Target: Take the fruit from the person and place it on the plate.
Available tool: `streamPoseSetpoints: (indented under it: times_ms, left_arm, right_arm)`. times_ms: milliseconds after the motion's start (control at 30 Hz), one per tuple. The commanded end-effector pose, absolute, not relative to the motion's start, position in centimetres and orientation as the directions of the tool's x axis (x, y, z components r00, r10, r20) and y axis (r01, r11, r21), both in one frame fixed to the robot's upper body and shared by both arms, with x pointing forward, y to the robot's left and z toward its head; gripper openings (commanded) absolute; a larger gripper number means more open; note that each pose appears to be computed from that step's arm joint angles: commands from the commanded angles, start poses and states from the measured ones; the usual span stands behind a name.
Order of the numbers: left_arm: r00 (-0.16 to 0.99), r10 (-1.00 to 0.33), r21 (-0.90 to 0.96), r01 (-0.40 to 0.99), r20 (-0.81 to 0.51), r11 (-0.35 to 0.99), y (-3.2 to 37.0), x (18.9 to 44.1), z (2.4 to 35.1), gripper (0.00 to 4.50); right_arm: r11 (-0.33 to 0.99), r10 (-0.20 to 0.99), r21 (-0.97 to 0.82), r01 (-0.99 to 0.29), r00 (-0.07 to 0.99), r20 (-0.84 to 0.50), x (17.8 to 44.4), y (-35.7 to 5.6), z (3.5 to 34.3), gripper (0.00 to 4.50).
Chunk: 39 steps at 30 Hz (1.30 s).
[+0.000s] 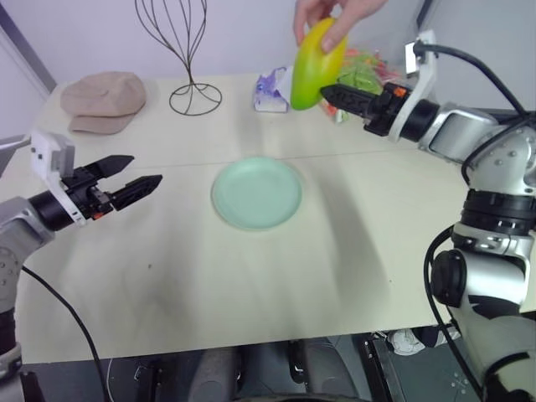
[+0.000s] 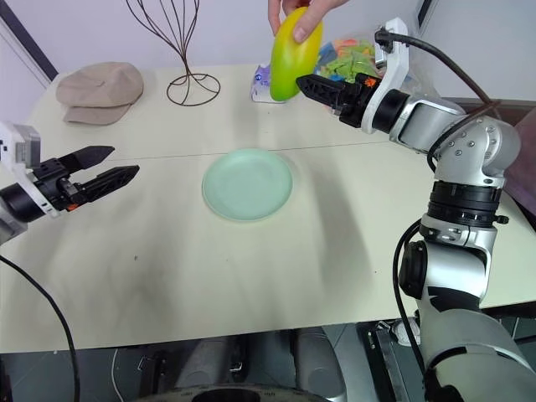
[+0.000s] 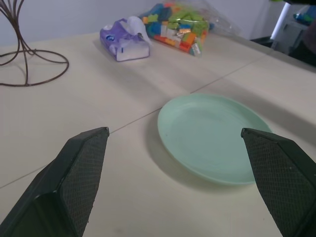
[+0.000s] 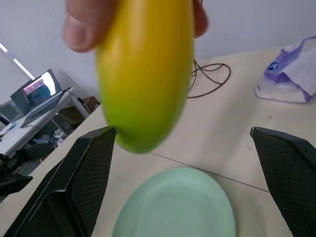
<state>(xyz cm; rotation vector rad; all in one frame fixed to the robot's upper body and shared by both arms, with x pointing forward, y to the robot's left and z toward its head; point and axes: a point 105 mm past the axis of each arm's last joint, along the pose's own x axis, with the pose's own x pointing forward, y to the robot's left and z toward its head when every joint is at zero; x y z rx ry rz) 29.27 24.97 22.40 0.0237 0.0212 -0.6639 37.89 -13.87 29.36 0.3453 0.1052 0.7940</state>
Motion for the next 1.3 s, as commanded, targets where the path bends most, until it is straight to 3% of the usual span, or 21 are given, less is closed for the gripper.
streamPoseSetpoints:
  times_ms: [33,400,667,767,833,867,1067,1300]
  left_arm:
    - [0.795,-0.606,0.057,0.604,0.019,0.795,25.3,28.7,23.9,4.5]
    - [0.785,-0.62,0.053,0.618,0.028,0.785,24.7,29.2,23.9,4.5]
    - [0.737,-0.673,0.032,0.672,0.06,0.74,23.7,28.0,25.3,4.5]
    - [0.723,-0.686,0.021,0.687,0.082,0.726,23.4,27.7,25.9,4.5]
    - [0.717,-0.69,0.013,0.693,0.095,0.721,23.3,27.6,26.3,4.5]
    - [0.717,-0.691,0.012,0.693,0.096,0.721,23.3,27.6,26.3,4.5]
    - [0.72,-0.689,0.02,0.69,0.088,0.724,23.3,27.8,26.4,4.5]
    - [0.719,-0.693,0.071,0.695,-0.05,0.716,23.2,28.3,24.3,4.5]
  right_arm:
    - [0.619,0.73,0.304,-0.724,0.673,0.116,36.6,-13.5,32.1,4.45]
    - [0.544,0.778,0.31,-0.78,0.607,0.161,35.9,-10.3,33.3,4.45]
    - [0.567,0.77,0.31,-0.764,0.624,0.13,37.0,-10.3,31.8,4.45]
    - [0.572,0.763,0.31,-0.76,0.631,0.14,37.2,-10.4,31.9,3.57]
    - [0.57,0.762,0.307,-0.762,0.63,0.148,37.3,-10.4,32.0,2.61]
    - [0.571,0.76,0.308,-0.761,0.631,0.151,37.3,-10.5,32.0,2.44]
    - [0.597,0.76,0.274,-0.754,0.641,0.108,37.3,-10.4,31.1,2.44]
    - [0.576,0.812,0.285,-0.766,0.577,-0.09,37.1,-6.9,23.5,2.44]
